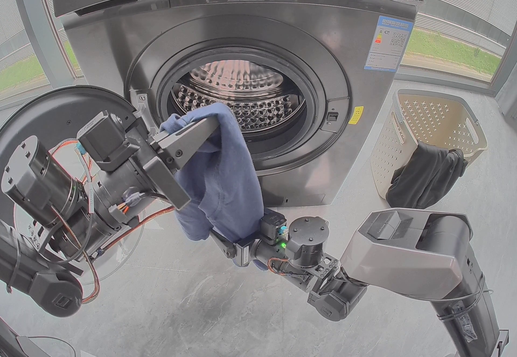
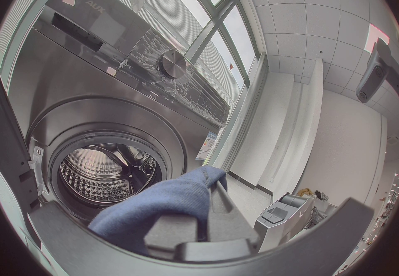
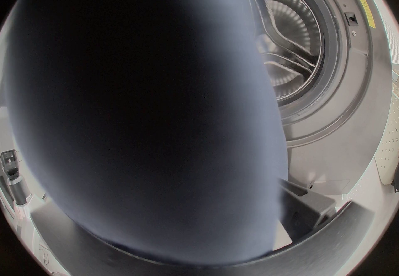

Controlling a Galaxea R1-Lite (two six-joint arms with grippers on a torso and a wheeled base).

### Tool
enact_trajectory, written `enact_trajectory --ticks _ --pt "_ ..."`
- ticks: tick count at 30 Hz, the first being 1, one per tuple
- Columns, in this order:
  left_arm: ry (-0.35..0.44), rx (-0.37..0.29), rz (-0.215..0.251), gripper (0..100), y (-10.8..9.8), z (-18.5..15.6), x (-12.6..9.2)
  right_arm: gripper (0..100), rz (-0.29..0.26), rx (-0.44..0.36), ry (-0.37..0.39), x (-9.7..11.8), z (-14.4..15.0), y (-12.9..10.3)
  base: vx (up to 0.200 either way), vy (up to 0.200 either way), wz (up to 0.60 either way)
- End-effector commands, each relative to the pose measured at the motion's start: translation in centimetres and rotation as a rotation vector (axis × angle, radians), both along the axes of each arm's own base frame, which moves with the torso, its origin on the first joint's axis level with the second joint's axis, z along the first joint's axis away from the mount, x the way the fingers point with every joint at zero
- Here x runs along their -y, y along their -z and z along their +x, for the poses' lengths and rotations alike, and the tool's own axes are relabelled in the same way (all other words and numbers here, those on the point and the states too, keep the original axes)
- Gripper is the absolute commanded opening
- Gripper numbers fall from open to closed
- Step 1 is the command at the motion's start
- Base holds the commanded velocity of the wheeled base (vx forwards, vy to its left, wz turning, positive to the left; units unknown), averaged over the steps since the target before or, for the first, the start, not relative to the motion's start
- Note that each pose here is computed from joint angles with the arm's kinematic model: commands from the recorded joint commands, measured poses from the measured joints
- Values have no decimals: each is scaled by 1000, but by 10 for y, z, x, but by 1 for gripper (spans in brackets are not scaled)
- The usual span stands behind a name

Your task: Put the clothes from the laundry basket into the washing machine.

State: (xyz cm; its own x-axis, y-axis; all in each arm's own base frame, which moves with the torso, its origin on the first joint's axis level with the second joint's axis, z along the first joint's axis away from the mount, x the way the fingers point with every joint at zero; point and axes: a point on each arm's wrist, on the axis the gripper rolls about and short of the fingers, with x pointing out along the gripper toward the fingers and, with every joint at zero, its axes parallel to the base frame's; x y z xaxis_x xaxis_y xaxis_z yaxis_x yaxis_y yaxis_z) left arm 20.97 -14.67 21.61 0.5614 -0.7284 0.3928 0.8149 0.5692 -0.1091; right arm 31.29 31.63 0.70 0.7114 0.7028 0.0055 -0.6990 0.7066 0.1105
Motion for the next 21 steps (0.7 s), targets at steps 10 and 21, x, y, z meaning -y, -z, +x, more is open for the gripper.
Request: enact_trajectory --ticks 10,21 --pt "-8 16 -13 0 -5 1 -2 0 30 28 37 1 18 -1 0 0 0" --pt "-128 -21 20 0 6 23 -23 0 47 45 133 61 12 -61 0 0 0"
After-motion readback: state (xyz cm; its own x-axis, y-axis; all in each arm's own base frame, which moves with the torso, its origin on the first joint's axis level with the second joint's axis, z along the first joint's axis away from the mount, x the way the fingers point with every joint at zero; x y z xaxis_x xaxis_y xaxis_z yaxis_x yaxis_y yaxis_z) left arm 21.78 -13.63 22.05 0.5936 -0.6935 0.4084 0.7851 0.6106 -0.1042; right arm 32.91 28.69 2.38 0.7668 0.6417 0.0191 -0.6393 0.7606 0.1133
